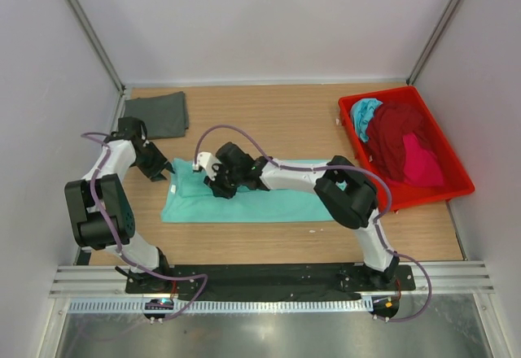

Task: Fold and stack the t-shirts
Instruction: Fold the tshirt

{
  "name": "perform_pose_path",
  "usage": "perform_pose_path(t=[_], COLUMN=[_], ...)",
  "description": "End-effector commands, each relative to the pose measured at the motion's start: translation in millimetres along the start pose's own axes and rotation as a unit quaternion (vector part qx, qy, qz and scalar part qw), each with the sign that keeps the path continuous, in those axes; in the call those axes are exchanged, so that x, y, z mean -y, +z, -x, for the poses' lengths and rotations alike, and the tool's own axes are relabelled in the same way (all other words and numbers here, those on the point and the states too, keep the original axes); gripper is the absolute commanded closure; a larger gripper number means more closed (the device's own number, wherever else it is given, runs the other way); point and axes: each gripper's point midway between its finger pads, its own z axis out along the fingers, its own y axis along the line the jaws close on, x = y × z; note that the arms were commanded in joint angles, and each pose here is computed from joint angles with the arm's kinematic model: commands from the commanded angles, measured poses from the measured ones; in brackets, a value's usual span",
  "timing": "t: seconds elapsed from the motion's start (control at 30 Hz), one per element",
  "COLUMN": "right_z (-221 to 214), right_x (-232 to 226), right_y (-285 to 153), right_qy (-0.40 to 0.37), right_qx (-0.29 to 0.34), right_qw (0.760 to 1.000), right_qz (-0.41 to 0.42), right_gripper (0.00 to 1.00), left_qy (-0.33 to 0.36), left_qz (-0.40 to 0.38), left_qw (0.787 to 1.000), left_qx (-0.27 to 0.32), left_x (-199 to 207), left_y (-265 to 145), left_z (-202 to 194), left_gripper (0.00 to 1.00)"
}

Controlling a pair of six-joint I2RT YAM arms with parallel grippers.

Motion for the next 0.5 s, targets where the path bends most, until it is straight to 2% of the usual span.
perform_pose_path(t=[0.0, 0.1, 0.3, 0.47], right_z=[36, 21, 28, 43], right_x=[-8, -15, -16, -12], right_y=[-33, -40, -52, -61], right_qy=[-0.033, -0.031, -0.032, 0.013], right_qx=[0.044, 0.033, 0.049, 0.070], right_qw=[0.998, 0.999, 0.998, 0.996], right_qz=[-0.019, -0.021, -0.034, -0.055], right_gripper=[0.80, 0.82, 0.82, 0.77], left_qy=[0.008, 0.007, 0.012, 0.011], left_qz=[-0.015, -0.024, -0.057, -0.051], left_qw=[1.000, 1.000, 0.998, 0.999], left_qx=[0.017, 0.004, -0.008, -0.006], left_x=[5, 5, 16, 11], left_y=[-7, -6, -10, -13], left_z=[8, -1, -17, -30], left_gripper=[0.63, 0.63, 0.62, 0.62])
